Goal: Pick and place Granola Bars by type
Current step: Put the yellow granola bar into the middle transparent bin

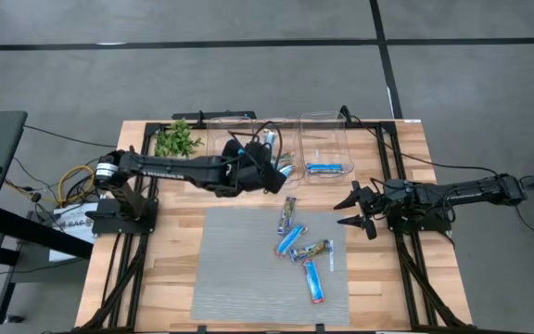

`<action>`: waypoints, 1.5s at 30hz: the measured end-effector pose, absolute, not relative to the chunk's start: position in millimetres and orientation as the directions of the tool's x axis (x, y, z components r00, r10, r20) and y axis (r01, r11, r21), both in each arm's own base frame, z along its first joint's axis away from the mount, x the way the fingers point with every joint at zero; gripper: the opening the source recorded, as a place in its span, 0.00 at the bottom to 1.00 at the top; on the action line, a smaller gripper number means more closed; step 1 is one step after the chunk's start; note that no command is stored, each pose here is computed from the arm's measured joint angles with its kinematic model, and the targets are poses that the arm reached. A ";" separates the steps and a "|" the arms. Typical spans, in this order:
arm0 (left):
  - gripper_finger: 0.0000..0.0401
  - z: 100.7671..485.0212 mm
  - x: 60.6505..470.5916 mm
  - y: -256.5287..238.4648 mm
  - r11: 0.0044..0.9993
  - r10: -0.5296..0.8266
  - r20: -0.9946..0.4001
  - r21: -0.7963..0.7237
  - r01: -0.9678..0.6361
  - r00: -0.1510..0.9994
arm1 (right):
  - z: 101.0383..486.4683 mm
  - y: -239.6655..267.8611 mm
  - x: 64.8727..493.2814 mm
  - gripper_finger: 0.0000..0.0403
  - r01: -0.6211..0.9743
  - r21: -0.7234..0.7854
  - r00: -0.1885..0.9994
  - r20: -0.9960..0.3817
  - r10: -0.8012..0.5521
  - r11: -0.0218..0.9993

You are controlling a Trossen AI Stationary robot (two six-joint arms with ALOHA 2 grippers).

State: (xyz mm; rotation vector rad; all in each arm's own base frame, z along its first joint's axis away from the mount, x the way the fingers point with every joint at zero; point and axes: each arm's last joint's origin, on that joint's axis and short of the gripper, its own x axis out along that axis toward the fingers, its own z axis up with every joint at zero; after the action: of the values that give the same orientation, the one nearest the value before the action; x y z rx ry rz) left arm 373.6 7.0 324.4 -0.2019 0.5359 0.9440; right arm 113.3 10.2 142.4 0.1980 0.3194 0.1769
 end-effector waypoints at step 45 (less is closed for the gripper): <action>0.29 229.8 415.3 112.1 0.960 0.281 -0.827 0.244 -0.138 0.487 | 142.4 10.2 113.3 0.56 -0.140 0.220 0.935 -0.293 0.202 0.965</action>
State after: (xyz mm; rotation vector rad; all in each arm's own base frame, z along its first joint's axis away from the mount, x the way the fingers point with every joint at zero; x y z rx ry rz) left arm 415.3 112.1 229.8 0.1522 1.0325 0.2559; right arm 113.3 10.2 142.4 0.1979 0.3190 0.1761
